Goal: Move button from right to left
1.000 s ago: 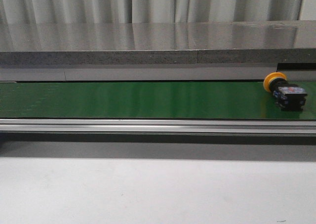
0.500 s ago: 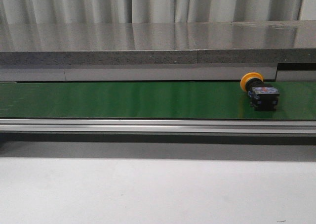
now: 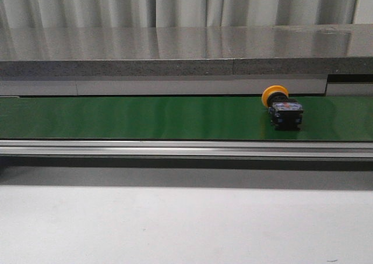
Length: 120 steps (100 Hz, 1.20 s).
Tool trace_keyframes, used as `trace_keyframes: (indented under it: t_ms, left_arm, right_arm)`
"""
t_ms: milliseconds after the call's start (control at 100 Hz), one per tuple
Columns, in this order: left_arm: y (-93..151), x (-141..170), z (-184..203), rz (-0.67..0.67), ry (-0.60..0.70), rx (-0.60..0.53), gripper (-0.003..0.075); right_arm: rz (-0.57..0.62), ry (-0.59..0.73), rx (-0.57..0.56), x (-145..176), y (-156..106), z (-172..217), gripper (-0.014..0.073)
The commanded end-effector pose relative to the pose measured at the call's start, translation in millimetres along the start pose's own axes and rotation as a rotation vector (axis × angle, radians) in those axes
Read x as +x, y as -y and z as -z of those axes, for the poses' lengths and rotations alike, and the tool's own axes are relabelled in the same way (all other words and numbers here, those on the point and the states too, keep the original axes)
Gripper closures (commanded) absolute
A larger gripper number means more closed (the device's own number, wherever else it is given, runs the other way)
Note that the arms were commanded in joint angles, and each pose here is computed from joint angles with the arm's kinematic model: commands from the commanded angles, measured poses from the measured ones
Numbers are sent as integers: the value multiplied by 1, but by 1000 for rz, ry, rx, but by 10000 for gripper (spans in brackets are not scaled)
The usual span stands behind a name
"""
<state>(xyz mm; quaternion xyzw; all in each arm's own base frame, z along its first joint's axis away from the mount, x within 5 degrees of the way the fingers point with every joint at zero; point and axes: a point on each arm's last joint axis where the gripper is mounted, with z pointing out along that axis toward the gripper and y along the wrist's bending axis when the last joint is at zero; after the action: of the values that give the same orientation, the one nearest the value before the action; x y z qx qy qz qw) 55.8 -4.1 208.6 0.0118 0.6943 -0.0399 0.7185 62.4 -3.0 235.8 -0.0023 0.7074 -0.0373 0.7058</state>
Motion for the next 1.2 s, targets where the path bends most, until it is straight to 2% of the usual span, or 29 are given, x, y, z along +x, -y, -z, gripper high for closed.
trace_keyframes:
  t_ms: [0,780,910,1190]
  left_arm:
    - [-1,7,1,19,63,-1,741]
    - [-1,4,1,19,88,-3,741]
    - [0,-9,3,29,116,-1,741]
    - [3,-55,-4,29,-39,2,741]
  right_arm:
    - [4,105,5,-16,1,1,662]
    - [4,125,7,-18,1,1,662]
    - [4,125,7,-18,1,1,662]
    - [4,122,6,-17,1,1,662]
